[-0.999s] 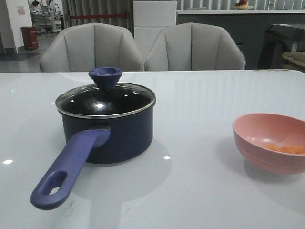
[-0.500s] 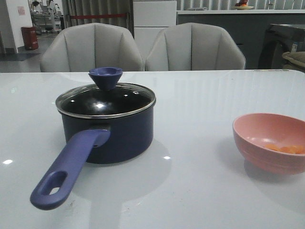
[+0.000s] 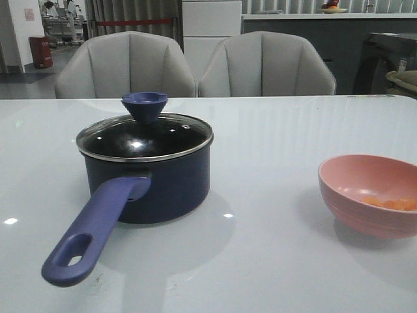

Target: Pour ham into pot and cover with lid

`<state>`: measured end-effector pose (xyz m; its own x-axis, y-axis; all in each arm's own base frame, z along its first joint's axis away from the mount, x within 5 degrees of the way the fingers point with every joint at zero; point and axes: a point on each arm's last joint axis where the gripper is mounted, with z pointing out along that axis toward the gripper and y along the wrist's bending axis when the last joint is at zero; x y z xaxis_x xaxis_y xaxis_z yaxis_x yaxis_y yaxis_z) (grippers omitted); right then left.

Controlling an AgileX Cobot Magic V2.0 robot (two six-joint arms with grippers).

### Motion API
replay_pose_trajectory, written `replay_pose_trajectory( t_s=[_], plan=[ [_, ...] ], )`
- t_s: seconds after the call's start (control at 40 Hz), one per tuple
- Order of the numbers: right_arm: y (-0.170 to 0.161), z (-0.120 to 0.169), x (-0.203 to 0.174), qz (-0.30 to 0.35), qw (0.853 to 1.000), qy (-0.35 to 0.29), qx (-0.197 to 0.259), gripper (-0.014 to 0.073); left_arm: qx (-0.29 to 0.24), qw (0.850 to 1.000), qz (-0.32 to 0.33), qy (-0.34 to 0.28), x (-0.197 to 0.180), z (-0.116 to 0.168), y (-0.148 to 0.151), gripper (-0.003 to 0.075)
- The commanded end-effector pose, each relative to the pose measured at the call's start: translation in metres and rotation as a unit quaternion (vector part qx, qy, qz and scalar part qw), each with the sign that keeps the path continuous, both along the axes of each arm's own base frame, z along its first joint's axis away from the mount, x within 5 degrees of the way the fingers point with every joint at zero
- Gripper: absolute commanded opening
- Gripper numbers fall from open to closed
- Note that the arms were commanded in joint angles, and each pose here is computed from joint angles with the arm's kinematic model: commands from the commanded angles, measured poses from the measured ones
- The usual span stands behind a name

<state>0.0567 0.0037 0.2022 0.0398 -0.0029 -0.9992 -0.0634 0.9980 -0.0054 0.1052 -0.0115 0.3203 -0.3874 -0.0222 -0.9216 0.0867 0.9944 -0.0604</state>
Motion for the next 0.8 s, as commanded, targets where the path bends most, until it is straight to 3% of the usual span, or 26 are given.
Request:
replay_pose_trajectory(
  t_s=[0.0, 0.175, 0.425, 0.774],
  plan=[
    [-0.001, 0.005, -0.002, -0.004, 0.999, -0.043, -0.003, 0.0190, -0.014, 1.000, -0.010, 0.001, 0.017, 0.028, -0.005, 0.0631],
    [-0.001, 0.005, -0.002, -0.004, 0.999, -0.043, -0.003, 0.0190, -0.001, 0.994, -0.043, 0.097, 0.059, 0.042, -0.021, 0.0631],
    [-0.001, 0.005, -0.002, -0.004, 0.999, -0.043, -0.003, 0.0190, 0.009, 0.982, -0.116, 0.151, 0.113, 0.055, -0.066, 0.0633],
    [-0.001, 0.005, -0.002, -0.004, 0.999, -0.043, -0.003, 0.0190, 0.035, 0.951, -0.179, 0.251, 0.178, 0.053, -0.136, 0.0672]
  ],
)
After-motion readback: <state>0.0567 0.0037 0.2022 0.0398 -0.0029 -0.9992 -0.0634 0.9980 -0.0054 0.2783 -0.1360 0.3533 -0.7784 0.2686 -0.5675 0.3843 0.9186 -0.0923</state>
